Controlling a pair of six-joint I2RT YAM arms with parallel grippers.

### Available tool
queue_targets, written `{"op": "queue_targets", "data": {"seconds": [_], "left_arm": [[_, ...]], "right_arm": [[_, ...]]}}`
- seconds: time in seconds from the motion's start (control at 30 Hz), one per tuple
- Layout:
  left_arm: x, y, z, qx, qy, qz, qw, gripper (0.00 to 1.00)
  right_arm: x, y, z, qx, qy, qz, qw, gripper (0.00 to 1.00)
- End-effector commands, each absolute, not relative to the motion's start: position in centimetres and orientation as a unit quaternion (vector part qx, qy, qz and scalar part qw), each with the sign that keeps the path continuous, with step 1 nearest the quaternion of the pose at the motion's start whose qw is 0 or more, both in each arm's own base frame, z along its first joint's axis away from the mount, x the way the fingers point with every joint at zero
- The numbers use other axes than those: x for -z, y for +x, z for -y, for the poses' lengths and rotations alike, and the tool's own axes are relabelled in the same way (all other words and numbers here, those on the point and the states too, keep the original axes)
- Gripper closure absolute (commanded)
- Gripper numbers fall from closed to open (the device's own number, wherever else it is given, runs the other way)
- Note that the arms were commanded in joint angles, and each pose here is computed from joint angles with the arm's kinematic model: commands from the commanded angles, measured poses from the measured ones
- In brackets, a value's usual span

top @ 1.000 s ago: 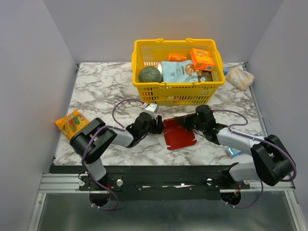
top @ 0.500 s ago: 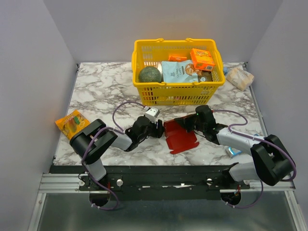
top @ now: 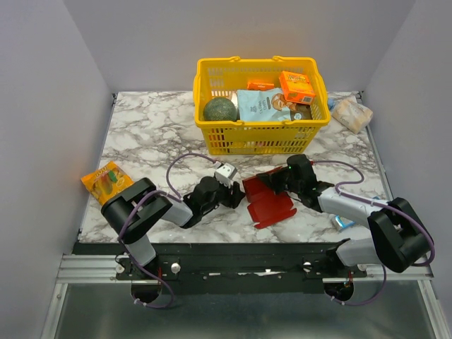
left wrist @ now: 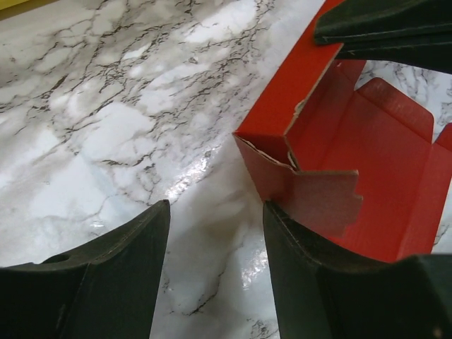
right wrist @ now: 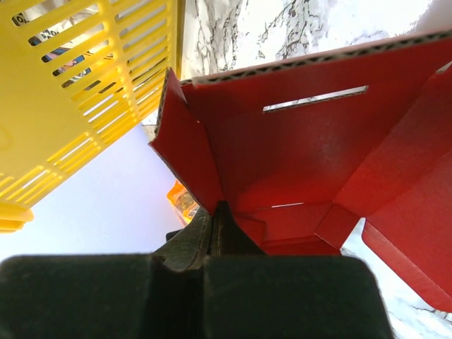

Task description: Fold the paper box

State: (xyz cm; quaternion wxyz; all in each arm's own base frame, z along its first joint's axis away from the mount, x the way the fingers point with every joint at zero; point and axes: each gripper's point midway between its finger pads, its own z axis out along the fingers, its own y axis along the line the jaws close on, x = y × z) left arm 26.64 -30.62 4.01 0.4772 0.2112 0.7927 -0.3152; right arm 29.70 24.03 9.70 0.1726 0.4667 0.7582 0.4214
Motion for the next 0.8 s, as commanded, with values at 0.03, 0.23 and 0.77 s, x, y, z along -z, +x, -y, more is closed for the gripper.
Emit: {"op": "queue_targets", "data": {"seconds": [0.03,0.23,0.77], "left_arm": [[-8.2,25.6,33.3,0.374,0.226,-0.738,0.514,0.36],[-8.2,25.6,33.6,0.385,0.216,-0.735,0.515,0.36],[-6.8,26.6,32.6,0.348,0.196,-0.751,0.526,0.38]], "right_arm": [[-9.0,29.1,-23.9,-0.418,0.453,-0.767,0.176,1.0],[-8.8,28.6,-23.6,-0.429,0.443,-0.765,0.186,1.0],[-8.4,27.6,-22.5,-0.433,0.41,-0.77,0.225,1.0]]}}
